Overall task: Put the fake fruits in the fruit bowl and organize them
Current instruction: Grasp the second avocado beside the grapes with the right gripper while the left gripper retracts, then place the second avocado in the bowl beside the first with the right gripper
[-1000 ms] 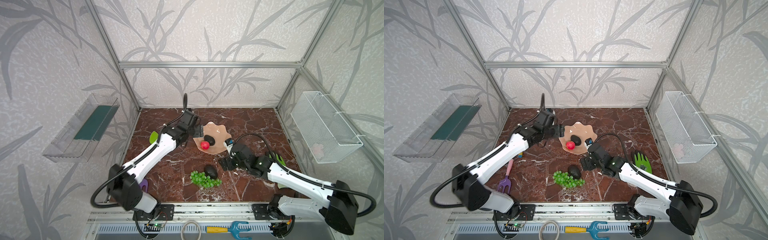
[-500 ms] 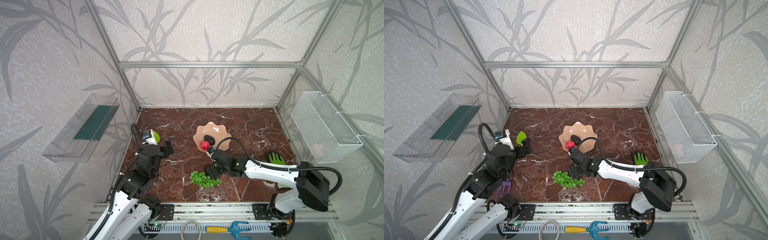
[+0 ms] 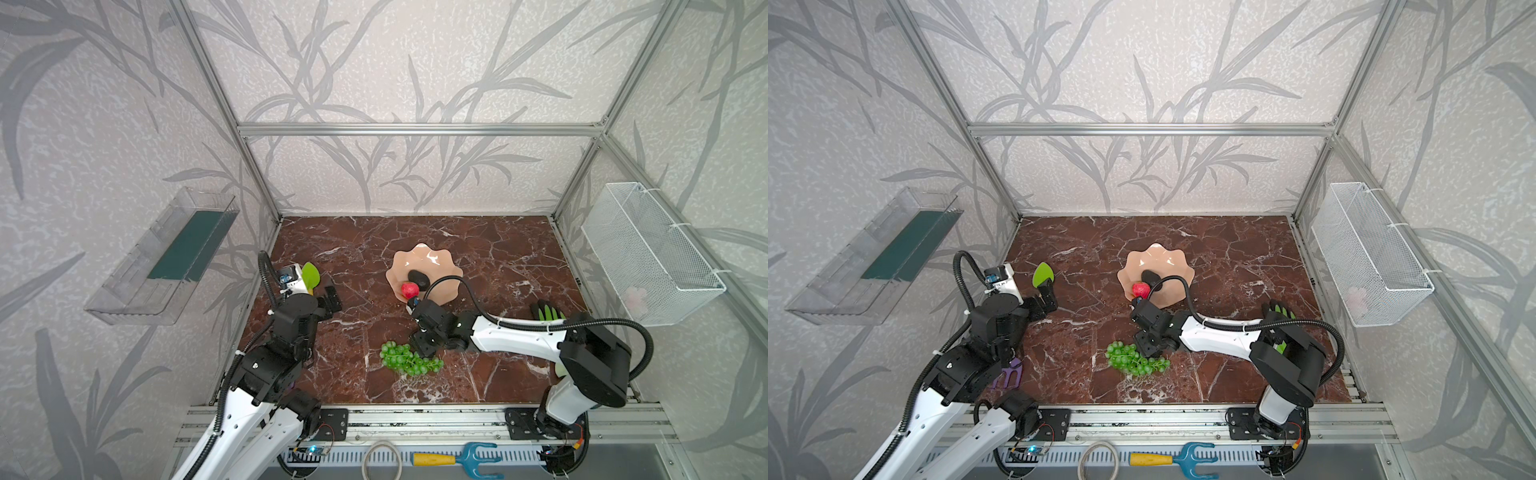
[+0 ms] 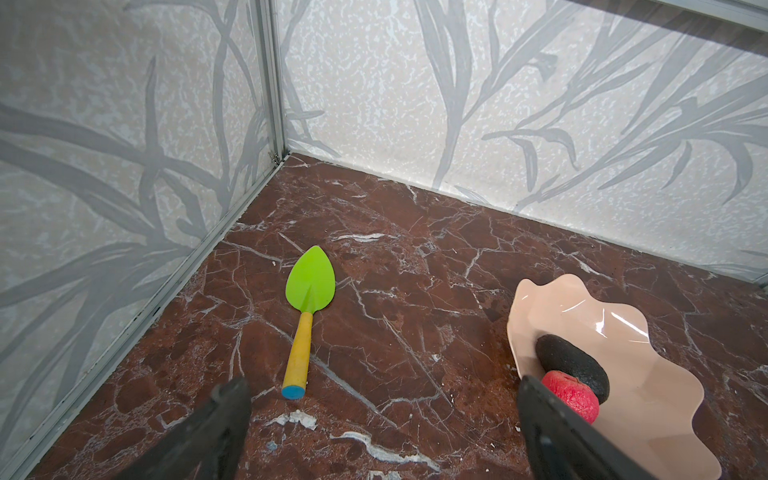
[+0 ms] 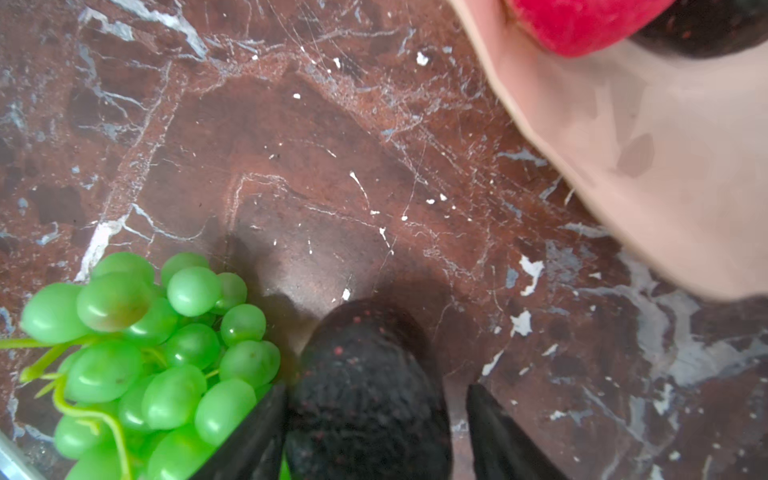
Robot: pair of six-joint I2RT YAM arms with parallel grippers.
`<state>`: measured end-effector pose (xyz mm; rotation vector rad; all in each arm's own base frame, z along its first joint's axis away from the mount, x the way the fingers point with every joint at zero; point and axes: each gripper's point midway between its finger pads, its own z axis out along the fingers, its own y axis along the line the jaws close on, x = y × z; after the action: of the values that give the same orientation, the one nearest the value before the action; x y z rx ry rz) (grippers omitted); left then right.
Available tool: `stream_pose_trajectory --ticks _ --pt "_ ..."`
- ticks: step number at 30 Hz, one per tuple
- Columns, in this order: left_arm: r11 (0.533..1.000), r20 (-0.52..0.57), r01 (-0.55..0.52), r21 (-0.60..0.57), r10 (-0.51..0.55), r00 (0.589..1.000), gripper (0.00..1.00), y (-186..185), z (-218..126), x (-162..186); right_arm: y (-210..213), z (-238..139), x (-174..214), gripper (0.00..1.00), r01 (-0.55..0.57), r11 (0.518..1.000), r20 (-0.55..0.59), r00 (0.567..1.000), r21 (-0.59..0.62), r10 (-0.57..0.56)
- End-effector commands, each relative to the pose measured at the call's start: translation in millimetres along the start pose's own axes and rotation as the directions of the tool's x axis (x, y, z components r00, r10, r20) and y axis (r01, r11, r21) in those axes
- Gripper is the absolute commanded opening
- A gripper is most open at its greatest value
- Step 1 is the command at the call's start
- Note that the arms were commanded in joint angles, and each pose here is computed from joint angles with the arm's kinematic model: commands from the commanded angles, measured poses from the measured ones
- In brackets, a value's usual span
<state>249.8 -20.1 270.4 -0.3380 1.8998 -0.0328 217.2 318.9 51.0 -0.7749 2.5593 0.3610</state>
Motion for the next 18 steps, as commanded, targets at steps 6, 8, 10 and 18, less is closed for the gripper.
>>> stream_pose_trajectory --ticks 6,8,10,18 --pt "0.999 -0.005 -0.004 -0.034 0.004 1.0 0.99 6.0 2.8 2.6 -13.1 -7.5 6.9 0.48 -0.029 0.997 -0.003 1.0 0.065 0.03" --pt "0.999 -0.004 -0.005 -0.034 0.005 1.0 0.99 6.4 2.5 2.2 -17.5 -14.1 7.3 0.45 -0.039 0.996 0.013 0.999 0.079 0.038" --pt "0.999 -0.004 -0.009 -0.038 0.009 1.0 0.99 7.2 3.0 2.4 -23.3 -21.8 8.9 0.43 -0.049 0.994 0.027 0.999 0.098 0.046" --pt "0.999 0.004 -0.011 -0.051 0.011 1.0 0.99 10.5 2.4 0.8 -56.1 -82.8 11.0 0.42 -0.113 0.975 0.151 0.985 0.192 0.084"
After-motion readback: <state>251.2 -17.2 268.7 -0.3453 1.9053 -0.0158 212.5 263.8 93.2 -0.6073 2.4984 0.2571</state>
